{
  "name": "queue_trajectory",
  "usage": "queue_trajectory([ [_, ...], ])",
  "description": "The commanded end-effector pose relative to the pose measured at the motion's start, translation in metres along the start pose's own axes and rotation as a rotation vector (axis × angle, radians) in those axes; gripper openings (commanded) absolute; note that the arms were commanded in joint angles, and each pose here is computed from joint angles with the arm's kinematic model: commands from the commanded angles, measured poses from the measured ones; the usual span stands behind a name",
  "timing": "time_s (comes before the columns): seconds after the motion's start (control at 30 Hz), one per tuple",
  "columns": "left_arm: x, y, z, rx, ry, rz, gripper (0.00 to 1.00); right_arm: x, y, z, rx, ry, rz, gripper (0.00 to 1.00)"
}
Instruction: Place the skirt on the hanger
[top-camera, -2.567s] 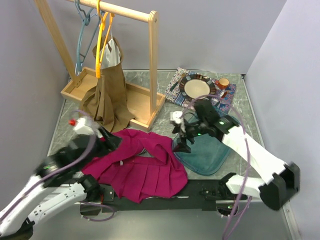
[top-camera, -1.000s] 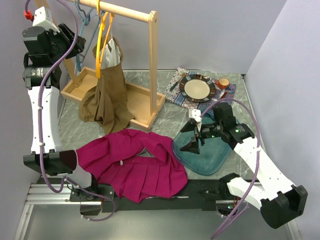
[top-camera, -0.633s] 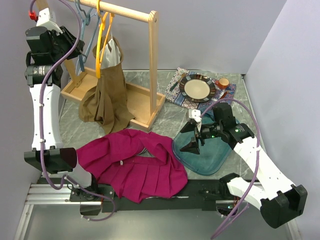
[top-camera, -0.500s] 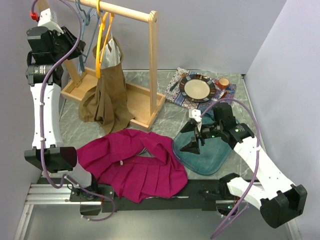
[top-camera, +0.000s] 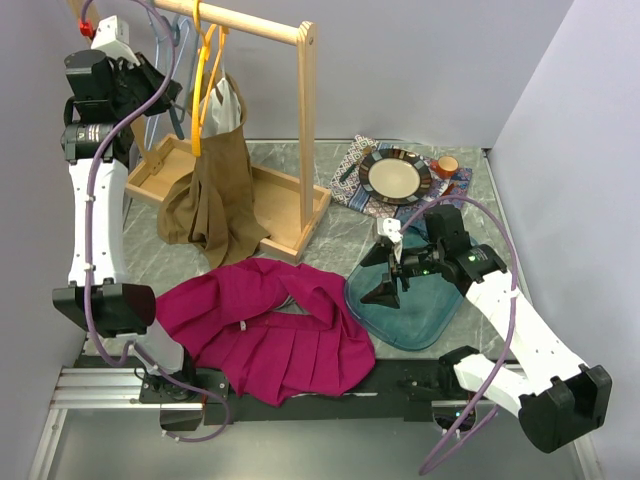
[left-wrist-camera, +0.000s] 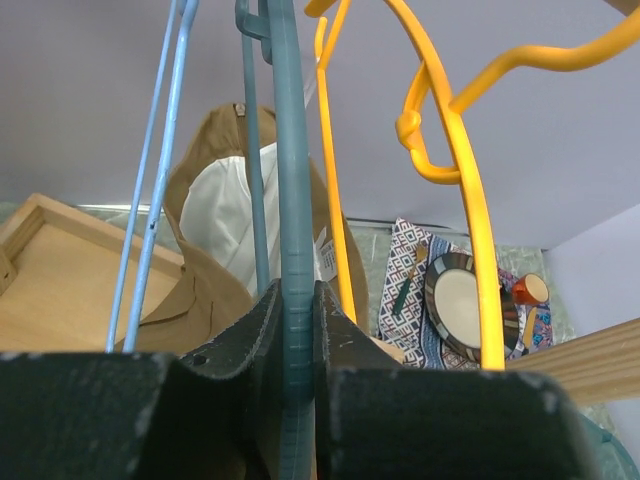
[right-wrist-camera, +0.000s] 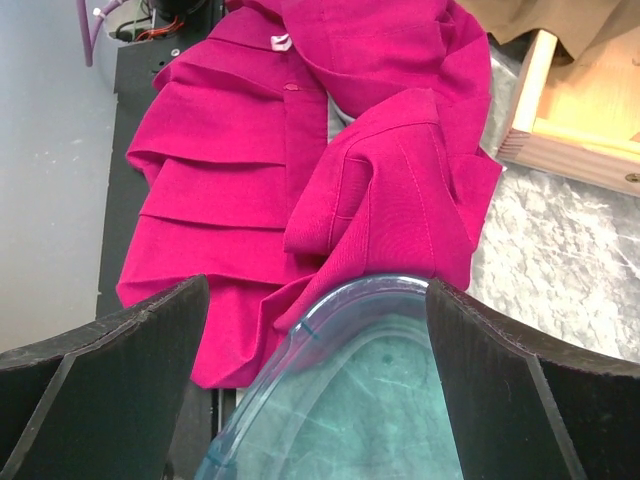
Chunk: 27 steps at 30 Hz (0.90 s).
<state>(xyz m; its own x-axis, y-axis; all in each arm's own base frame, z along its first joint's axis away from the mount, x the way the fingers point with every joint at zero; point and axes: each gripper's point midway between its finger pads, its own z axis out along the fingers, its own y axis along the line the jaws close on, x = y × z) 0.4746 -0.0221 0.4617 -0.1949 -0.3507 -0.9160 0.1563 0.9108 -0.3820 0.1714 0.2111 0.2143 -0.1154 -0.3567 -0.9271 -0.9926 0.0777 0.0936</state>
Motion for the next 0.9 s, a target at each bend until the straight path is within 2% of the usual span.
queue_trajectory([
  [0.0,-0.029,-0.008,-0.007,0.012,-0.097,0.039,0.01,-0.008,0.0,-0.002,-0.008,-0.022,-0.024,0.96],
  [0.3,-0.064,-0.026,-0.045,0.021,-0.24,0.099,0.01,-0.004,-0.002,-0.001,-0.009,-0.011,-0.015,0.95],
  [0.43,-0.065,-0.029,-0.054,0.02,-0.252,0.116,0.01,-0.004,-0.002,-0.001,-0.009,-0.011,-0.015,0.95],
  [0.6,-0.058,-0.03,-0.068,0.015,-0.245,0.119,0.01,-0.004,-0.003,-0.001,-0.007,-0.009,-0.015,0.96],
  [0.77,-0.033,-0.023,-0.08,-0.015,-0.197,0.089,0.01,-0.004,-0.003,-0.002,-0.007,-0.009,-0.017,0.95],
  [0.87,-0.026,-0.031,-0.104,-0.006,-0.211,0.084,0.01,-0.004,-0.002,-0.002,-0.008,-0.009,-0.018,0.96],
])
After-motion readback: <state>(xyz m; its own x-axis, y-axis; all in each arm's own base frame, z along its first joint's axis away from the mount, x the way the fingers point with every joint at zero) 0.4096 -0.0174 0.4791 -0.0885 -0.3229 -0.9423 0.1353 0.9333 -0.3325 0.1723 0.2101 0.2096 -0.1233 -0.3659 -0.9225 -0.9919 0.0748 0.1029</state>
